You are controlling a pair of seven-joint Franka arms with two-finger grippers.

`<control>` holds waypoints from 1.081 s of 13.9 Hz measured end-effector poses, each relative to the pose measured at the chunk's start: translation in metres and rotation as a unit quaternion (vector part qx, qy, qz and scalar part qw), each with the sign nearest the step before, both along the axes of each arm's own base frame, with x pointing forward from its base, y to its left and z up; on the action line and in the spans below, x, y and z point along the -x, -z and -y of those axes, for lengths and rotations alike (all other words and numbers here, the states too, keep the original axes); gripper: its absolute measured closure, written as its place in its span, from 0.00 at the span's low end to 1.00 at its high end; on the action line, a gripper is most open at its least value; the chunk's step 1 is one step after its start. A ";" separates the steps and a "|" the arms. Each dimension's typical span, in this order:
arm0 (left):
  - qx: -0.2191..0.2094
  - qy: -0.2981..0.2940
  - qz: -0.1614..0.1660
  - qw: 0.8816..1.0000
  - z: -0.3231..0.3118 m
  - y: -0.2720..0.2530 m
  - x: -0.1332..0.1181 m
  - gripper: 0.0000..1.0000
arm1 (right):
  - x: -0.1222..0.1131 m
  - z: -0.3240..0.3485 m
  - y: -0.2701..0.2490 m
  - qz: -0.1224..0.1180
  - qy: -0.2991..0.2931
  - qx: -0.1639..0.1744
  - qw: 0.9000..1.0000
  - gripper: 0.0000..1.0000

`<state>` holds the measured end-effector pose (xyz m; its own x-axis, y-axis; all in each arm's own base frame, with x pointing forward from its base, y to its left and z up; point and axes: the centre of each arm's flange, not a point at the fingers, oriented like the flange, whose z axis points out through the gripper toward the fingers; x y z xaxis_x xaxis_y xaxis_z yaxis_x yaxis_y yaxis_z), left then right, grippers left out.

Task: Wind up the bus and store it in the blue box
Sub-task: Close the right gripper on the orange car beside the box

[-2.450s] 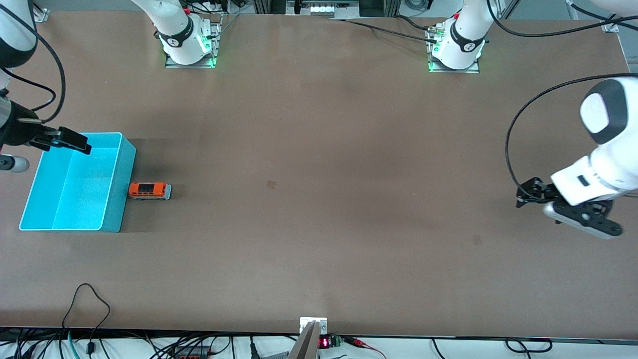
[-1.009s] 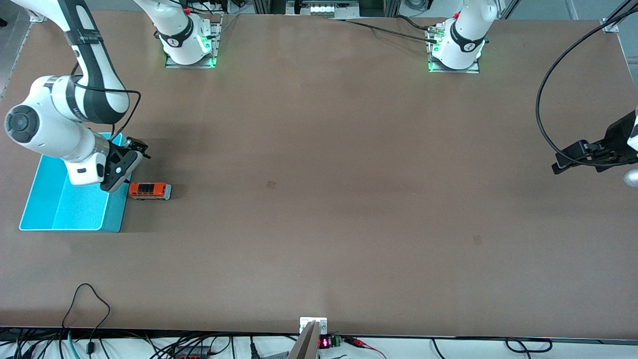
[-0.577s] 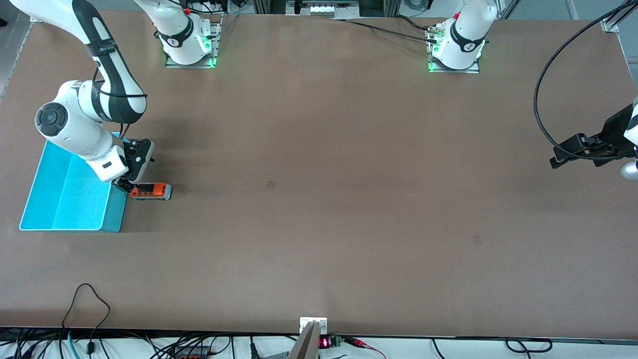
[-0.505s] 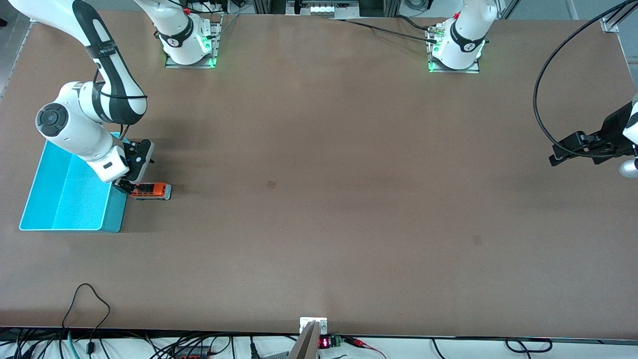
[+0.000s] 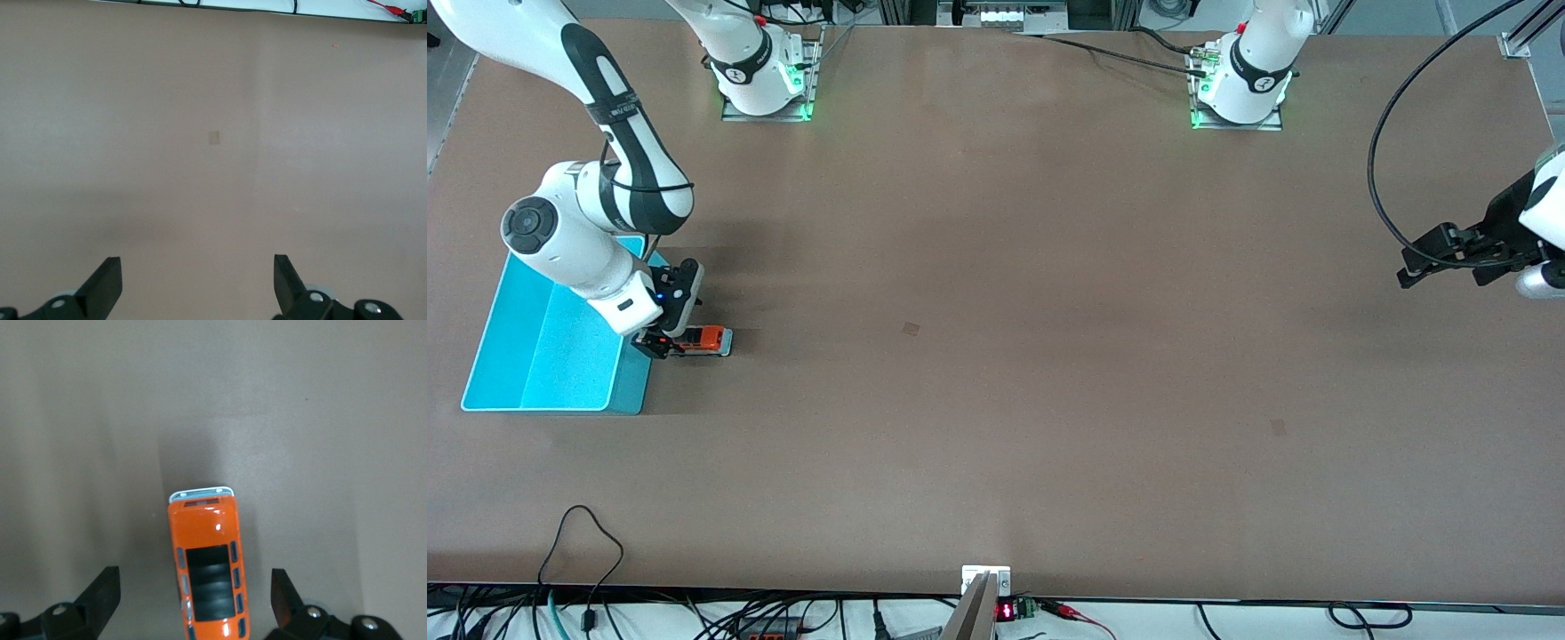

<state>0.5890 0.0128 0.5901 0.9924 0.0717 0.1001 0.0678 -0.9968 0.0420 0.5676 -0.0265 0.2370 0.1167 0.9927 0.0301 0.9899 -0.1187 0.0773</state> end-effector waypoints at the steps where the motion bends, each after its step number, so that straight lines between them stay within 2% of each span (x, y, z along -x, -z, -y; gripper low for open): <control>1: 0.000 0.000 -0.003 1.000 0.000 -0.002 0.003 0.00 | -0.001 0.000 0.006 0.002 0.000 -0.002 1.000 0.00; 5: 0.001 -0.002 -0.025 1.000 -0.003 -0.010 0.012 0.00 | -0.001 -0.001 0.027 0.004 -0.002 -0.006 1.000 0.00; 6: 0.001 -0.001 -0.028 1.000 -0.002 -0.009 0.012 0.00 | -0.002 -0.001 0.029 0.005 -0.007 -0.004 1.000 0.05; 7: 0.001 0.001 -0.030 1.000 -0.001 -0.009 0.012 0.00 | -0.002 -0.002 0.029 0.008 -0.014 0.000 1.000 0.05; 8: 0.001 0.002 -0.031 1.000 0.001 -0.009 0.013 0.00 | -0.003 -0.002 0.030 0.010 -0.020 0.004 1.000 0.12; 11: 0.001 0.003 -0.035 0.999 0.002 -0.008 0.013 0.00 | -0.004 -0.003 0.031 0.011 -0.025 0.006 1.000 0.48; 13: 0.001 0.002 -0.035 0.999 0.001 -0.008 0.013 0.00 | -0.005 -0.002 0.030 0.013 -0.023 0.006 1.000 0.48; 15: 0.001 0.001 -0.035 0.999 0.000 -0.008 0.013 0.00 | -0.008 -0.001 0.026 0.018 0.017 -0.003 1.000 0.48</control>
